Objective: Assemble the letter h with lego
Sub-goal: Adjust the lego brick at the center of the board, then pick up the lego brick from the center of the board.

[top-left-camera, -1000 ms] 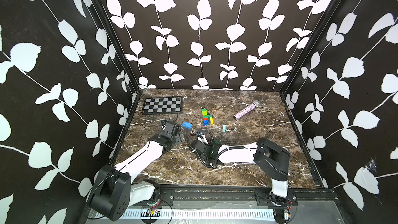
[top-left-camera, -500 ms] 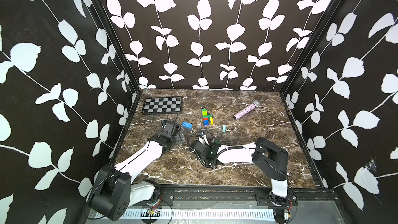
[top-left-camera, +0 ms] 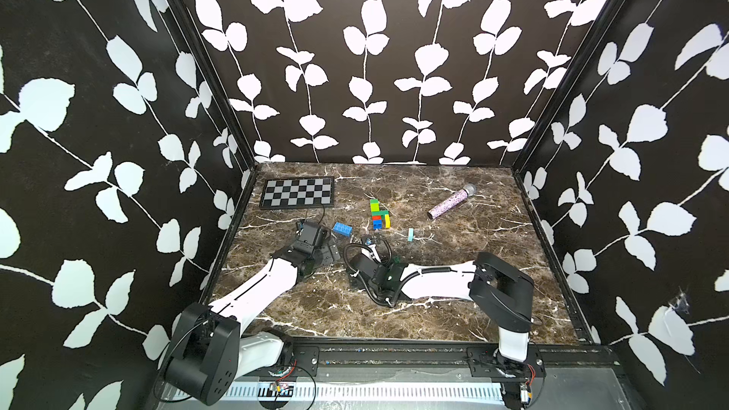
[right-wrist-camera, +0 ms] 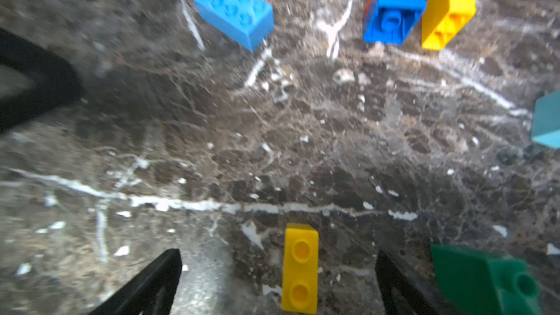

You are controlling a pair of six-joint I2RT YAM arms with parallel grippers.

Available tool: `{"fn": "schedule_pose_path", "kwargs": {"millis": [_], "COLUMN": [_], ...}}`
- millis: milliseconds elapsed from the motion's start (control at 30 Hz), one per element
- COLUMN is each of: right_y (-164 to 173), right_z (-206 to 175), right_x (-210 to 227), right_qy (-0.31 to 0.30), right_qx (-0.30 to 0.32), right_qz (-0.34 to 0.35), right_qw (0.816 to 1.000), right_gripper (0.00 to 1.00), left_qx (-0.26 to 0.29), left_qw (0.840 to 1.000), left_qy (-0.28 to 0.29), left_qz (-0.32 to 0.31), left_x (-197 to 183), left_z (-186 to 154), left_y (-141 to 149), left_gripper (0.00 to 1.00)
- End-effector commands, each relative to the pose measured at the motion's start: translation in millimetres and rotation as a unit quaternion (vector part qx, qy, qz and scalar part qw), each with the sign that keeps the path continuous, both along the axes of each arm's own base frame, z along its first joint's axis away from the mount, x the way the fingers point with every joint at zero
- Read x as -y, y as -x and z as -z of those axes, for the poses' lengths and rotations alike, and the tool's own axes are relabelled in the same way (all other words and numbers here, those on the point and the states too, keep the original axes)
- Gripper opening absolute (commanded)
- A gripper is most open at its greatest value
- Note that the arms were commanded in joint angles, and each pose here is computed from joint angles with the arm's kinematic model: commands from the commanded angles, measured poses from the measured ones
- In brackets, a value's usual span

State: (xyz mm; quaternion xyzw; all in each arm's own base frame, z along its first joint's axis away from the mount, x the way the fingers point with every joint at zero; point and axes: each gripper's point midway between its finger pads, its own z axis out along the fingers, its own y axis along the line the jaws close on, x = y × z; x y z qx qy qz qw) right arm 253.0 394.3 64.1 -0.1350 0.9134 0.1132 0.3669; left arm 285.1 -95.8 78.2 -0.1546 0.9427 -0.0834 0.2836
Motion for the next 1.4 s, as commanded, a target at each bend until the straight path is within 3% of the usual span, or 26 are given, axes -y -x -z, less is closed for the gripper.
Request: {"fn": "schedule_pose_path", "kwargs": {"millis": [0, 133, 267, 467, 533, 633, 733, 933, 1133, 1367], "right_y": [0, -6, -25, -44, -40, -30, -27, -28, -28, -30], "right_z": [-43, -80, -111, -109, -102, -81, -57, -59, -69, -65], "right_x": [-11, -1, 47, 138, 151, 156, 159, 153, 165, 163], "right_qy": [-0.036, -0.035, -0.034, -0.025, -0.033, -0.049, -0.059, -0.054, -0.047, -0.041], "right_qx": [0.035, 0.067, 0.081, 0.115, 0.131, 0.152, 0.158, 0.133, 0.153, 0.148], "right_qz": [-0.027, -0.05, -0.051, -0.017, -0.017, -0.035, -0.035, -0.037, -0.023, -0.026], "right_qw": [0.998, 0.996, 0.995, 0.993, 0.991, 0.987, 0.985, 0.989, 0.987, 0.988], "right_gripper": [0.99, 0.99, 0.99, 0.99, 0.99, 0.99, 0.99, 0.99, 0.99, 0.99], "left_qx": [0.015, 0.019, 0.018, -0.002, -0.015, -0.009, 0.005, -0.047, -0.091, -0.106], "left_qw": [1.0, 0.999, 0.998, 0.985, 0.982, 0.979, 0.966, 0.944, 0.928, 0.926], "left_qy": [-0.01, -0.016, -0.003, 0.041, 0.026, -0.01, -0.04, -0.138, -0.177, -0.158], "left_qz": [0.003, 0.023, 0.064, 0.167, 0.188, 0.202, 0.255, 0.297, 0.315, 0.327], "left_x": [-5, -1, 14, 60, 66, 69, 82, 72, 67, 75], "left_z": [-6, -7, -6, -5, -6, -11, -17, 10, 27, 38], "left_y": [-1, -4, -11, -31, -40, -66, -92, -118, -125, -123], "left_gripper": [0.99, 0.99, 0.99, 0.99, 0.98, 0.98, 0.96, 0.9, 0.86, 0.8]}}
